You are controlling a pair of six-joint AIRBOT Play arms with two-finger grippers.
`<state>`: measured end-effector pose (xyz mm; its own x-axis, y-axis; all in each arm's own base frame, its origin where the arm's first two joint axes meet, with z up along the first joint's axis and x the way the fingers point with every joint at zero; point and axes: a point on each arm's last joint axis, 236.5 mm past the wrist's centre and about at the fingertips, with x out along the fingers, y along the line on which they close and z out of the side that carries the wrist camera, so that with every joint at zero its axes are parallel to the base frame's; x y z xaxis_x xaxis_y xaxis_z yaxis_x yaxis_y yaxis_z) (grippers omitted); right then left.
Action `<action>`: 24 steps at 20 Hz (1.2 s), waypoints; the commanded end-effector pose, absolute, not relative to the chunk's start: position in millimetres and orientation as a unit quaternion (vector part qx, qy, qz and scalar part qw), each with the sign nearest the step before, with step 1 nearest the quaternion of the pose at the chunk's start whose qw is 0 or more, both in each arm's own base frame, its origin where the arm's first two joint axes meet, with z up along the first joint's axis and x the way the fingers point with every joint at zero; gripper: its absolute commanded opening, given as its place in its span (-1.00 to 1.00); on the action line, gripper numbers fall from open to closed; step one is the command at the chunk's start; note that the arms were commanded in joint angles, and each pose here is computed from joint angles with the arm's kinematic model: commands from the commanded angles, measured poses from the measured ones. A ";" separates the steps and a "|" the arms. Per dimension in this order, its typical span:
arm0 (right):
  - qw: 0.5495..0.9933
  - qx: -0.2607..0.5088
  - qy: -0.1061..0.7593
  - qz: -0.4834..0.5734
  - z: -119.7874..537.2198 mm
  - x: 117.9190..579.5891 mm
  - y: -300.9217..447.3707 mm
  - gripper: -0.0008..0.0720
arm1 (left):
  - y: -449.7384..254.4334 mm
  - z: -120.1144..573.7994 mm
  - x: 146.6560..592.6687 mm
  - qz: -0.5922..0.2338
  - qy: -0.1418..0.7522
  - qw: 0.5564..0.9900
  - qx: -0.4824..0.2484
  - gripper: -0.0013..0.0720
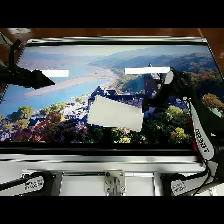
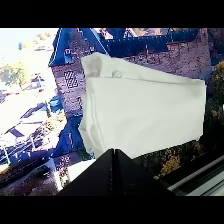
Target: Fold the shirts.
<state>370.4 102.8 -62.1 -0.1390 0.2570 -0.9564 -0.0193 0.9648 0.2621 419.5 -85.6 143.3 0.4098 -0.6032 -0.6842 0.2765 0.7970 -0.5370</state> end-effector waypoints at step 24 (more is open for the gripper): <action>0.821 0.243 0.517 0.009 138.1 381.4 -110.1 -0.81 | -115.5 142.0 408.5 -0.271 0.497 0.804 -0.182 -0.87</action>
<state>420.5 -35.6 105.7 0.4071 0.4167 -0.8128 0.0705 0.8729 0.4828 408.6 -114.3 142.0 0.3592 -0.6162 -0.7009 0.2491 0.7871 -0.5643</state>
